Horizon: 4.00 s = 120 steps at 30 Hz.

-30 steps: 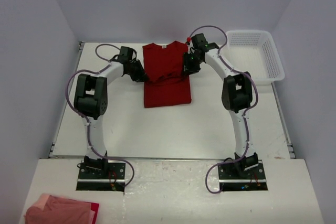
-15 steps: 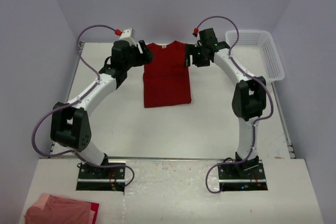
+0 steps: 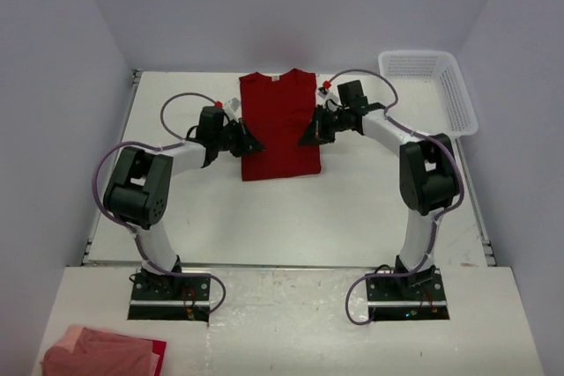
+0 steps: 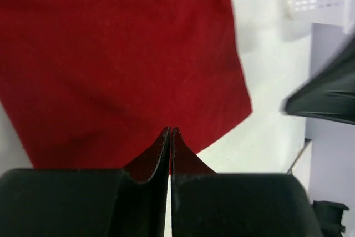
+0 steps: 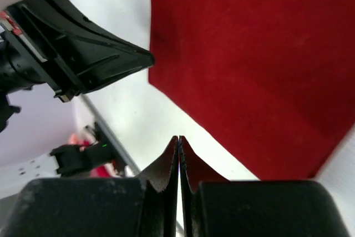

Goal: Fold and stack the t-shirts
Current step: Fold the folded rectangular tshirt in 1/3 of the way, then grab one side of the 2/3 rectangular tshirt with both arms

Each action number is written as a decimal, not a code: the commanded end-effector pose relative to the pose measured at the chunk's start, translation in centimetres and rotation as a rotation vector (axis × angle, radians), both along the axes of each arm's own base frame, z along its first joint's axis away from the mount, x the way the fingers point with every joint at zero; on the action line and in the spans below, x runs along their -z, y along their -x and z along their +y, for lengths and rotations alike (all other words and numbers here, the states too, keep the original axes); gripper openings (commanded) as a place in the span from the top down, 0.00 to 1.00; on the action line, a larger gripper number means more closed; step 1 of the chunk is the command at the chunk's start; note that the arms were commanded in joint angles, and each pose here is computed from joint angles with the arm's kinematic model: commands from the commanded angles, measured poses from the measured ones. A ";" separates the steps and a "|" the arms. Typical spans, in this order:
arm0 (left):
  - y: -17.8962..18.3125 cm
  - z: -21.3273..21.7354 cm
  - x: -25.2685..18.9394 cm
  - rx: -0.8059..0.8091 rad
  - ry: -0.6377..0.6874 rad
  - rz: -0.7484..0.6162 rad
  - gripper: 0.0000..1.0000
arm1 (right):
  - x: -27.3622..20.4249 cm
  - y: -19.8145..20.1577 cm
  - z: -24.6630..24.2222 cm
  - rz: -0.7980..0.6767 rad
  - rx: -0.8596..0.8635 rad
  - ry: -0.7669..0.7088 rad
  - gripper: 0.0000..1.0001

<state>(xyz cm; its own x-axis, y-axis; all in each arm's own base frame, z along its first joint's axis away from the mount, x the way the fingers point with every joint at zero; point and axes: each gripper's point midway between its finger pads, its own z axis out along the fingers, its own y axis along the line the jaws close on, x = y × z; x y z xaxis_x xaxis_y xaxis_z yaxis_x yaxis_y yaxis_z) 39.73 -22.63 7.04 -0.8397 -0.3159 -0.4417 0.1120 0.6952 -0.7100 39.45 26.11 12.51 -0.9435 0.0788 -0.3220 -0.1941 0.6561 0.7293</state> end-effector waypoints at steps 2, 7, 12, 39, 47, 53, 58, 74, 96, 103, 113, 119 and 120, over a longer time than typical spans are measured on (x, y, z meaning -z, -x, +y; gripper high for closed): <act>-1.7 -1.7 -7.3 0.096 0.208 -0.241 1.00 | -0.8 1.7 3.1 0.092 -0.134 -0.271 1.00; -2.2 -1.9 -7.8 0.133 0.256 -0.291 1.00 | 1.8 1.9 3.7 0.199 -0.160 -0.321 1.00; -4.0 -2.3 -4.2 0.121 0.259 -0.193 1.00 | 4.5 1.9 3.7 0.281 -0.130 -0.300 1.00; -3.9 1.1 5.5 -0.016 -0.013 0.079 1.00 | 14.2 6.6 0.4 0.499 0.040 0.274 1.00; -1.2 2.2 8.0 -0.044 -0.067 0.173 1.00 | 14.7 8.4 -0.6 0.497 0.067 0.300 1.00; 1.6 3.0 9.2 -0.041 -0.108 0.199 1.00 | 15.3 10.6 -0.7 0.504 0.075 0.306 1.00; 3.6 3.2 9.6 -0.030 -0.121 0.204 1.00 | 16.0 12.9 -0.3 0.502 0.064 0.308 1.00; 12.5 3.1 9.7 0.004 -0.177 0.212 1.00 | 17.6 23.0 0.5 0.517 0.054 0.320 1.00; 17.2 4.1 4.6 0.012 -0.180 0.053 0.99 | 13.7 27.6 1.9 0.236 -0.063 0.263 0.74; 14.9 2.8 -1.7 0.052 -0.146 -0.096 0.71 | 5.0 27.8 3.4 -0.035 -0.091 0.340 0.60; 16.8 5.1 -5.6 -0.027 -0.215 -0.007 0.50 | 2.2 27.7 -2.9 -0.101 0.061 0.385 0.26; 19.4 7.1 -4.8 -0.071 -0.276 0.090 0.49 | 5.8 27.2 -3.9 -0.056 0.119 0.297 0.26; 19.8 7.1 -4.9 -0.066 -0.274 0.105 0.49 | 6.7 27.2 -4.3 -0.047 0.123 0.302 0.26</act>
